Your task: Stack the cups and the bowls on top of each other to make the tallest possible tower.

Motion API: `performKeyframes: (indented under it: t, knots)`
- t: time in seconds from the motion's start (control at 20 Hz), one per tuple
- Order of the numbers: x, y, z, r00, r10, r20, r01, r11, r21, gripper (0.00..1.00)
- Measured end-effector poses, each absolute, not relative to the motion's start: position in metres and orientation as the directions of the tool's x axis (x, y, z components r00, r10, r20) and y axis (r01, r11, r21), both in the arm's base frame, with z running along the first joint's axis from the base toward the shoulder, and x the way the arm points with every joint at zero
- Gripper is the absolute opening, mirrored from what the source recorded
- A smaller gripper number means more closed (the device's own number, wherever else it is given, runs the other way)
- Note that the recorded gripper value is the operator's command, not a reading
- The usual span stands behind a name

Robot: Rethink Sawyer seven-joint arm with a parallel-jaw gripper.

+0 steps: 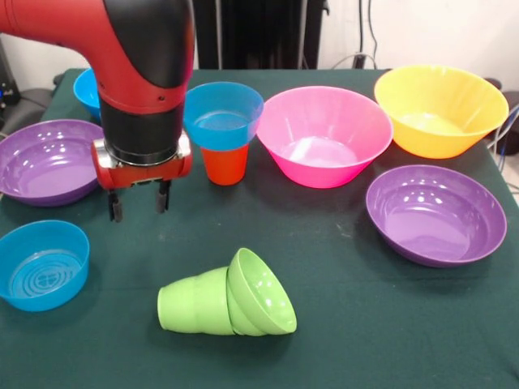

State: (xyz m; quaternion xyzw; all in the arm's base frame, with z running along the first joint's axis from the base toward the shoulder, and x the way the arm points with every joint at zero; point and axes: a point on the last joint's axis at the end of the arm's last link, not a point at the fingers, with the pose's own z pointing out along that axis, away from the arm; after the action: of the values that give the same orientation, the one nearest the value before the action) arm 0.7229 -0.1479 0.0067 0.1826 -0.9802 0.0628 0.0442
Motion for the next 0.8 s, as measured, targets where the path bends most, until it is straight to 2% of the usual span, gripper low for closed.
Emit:
performKeyframes:
  t: [0.8]
  knots:
    - [0.763,-0.136,0.062,-0.953,-0.304,0.007,-0.303,0.95,-0.075,1.0]
